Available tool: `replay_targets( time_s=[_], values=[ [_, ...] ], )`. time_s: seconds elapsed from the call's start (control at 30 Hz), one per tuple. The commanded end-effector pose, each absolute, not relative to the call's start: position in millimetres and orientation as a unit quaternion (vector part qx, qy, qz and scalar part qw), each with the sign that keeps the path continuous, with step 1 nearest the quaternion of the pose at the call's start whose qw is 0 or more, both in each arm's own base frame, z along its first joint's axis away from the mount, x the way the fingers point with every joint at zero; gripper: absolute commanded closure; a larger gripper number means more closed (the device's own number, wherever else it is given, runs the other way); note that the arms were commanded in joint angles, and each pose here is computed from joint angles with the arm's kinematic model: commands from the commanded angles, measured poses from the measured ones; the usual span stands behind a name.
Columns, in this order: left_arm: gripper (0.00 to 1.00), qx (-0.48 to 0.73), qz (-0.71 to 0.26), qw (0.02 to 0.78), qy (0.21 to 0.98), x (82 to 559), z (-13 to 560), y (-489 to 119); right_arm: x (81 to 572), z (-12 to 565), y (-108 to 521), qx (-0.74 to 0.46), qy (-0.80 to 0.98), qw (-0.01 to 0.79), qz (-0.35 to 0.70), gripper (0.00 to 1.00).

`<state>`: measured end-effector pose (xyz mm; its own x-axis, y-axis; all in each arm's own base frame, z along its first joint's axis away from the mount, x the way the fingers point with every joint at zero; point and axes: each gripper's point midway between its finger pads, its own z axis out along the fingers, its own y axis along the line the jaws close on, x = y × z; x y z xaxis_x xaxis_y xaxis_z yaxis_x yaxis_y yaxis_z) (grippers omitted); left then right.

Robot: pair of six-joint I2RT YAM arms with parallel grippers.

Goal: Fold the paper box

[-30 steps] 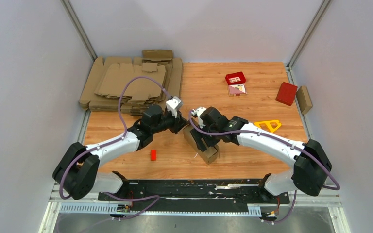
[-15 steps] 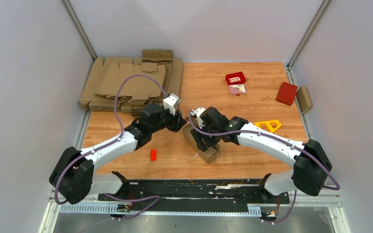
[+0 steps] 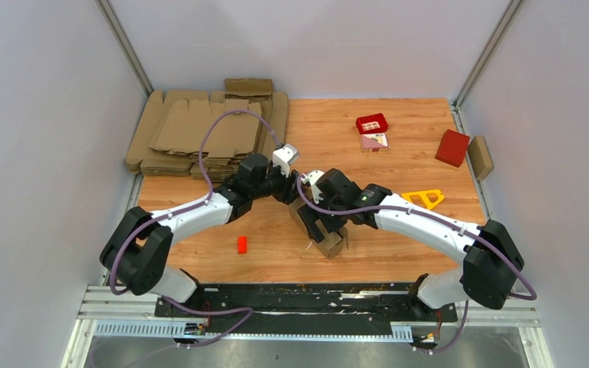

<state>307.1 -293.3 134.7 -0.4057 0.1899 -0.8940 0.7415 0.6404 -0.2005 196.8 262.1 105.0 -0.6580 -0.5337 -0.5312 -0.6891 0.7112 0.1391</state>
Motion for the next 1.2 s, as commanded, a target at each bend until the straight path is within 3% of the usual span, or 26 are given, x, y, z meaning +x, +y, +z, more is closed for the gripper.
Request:
replay_targets(
  time_s=[0.0,0.1,0.47,0.67,0.9,0.97,1.1,1.17],
  values=[
    [0.50,0.315,-0.313,0.482,0.756,315,156,-302,202,114,271,-0.338,0.888,0.253,0.185,0.10],
    [0.58,0.314,-0.313,0.483,0.755,313,157,-301,203,111,266,-0.329,0.895,0.251,0.168,0.09],
    [0.65,0.301,-0.311,0.486,0.759,307,161,-293,203,97,246,-0.324,0.909,0.247,0.091,0.09],
    [0.77,0.290,-0.298,0.487,0.768,302,161,-282,210,99,239,-0.313,0.913,0.253,0.063,0.28],
    [0.82,0.289,-0.295,0.489,0.768,298,159,-278,206,107,247,-0.320,0.906,0.260,0.092,0.39],
    [0.80,0.287,-0.294,0.492,0.768,299,161,-278,206,109,246,-0.323,0.905,0.260,0.093,0.42],
    [0.55,0.282,-0.299,0.493,0.767,301,162,-280,201,108,249,-0.336,0.901,0.253,0.106,0.48],
    [0.47,0.282,-0.302,0.496,0.764,302,163,-282,199,107,252,-0.342,0.899,0.249,0.115,0.49]
  ],
)
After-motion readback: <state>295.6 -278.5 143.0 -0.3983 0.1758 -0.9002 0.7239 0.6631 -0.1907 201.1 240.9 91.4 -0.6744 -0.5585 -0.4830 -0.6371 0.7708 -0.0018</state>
